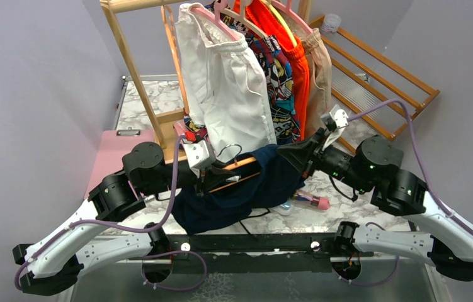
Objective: Place the shorts on the hanger
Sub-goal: Hang the shorts on the hanger.
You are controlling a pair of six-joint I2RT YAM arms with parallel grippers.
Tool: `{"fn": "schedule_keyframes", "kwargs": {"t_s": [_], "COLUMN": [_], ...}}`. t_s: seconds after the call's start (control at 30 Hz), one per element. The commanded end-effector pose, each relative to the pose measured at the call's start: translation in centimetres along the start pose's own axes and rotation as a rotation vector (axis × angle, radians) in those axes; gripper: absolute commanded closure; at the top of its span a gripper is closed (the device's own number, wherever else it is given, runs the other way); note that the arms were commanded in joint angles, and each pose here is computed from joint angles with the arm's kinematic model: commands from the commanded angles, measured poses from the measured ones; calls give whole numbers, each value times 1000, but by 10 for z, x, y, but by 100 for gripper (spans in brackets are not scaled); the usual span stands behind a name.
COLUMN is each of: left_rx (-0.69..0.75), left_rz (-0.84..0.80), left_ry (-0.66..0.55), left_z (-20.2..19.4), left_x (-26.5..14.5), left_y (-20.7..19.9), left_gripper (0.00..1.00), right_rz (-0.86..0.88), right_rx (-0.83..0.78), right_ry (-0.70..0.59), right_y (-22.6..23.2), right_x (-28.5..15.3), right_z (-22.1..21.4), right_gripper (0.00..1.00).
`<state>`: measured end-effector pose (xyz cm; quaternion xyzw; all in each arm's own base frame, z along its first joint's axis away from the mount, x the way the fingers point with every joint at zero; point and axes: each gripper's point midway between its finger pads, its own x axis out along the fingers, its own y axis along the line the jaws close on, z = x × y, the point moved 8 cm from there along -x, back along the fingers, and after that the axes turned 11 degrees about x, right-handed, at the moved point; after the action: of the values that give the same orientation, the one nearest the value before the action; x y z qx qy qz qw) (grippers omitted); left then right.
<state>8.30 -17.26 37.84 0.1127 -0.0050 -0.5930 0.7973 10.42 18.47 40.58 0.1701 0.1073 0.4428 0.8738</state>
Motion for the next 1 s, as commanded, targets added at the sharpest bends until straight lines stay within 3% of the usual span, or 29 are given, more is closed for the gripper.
{"fn": "schedule_keyframes", "kwargs": {"t_s": [0.0,0.23,0.27,0.4,0.5,0.77,0.97], "left_rx": [36,51,56,74,86,82,71], "left_rz": [-80,-86,-81,-47,-32,-4,-13], "left_ry": [-99,-97,-99,-116,-140,-172,-193], "left_z": [18,20,22,29,35,42,47], "left_x": [-3,-1,-1,-5,-11,-32,-41], "left_y": [-7,-5,-4,-1,0,-3,-6], "left_gripper": [100,100,100,100,100,100,100], "right_rz": [-135,-200,-195,-165,-165,-247,-189], "right_rx": [4,22,21,-2,-26,-73,-68], "right_ry": [-52,30,41,43,-4,-27,-13], "right_y": [-10,-15,-14,-11,-12,-29,-30], "right_x": [-20,-25,-26,-33,-46,-73,-74], "right_z": [18,10,10,16,26,19,4], "right_gripper": [99,99,93,51,39,39,36]}}
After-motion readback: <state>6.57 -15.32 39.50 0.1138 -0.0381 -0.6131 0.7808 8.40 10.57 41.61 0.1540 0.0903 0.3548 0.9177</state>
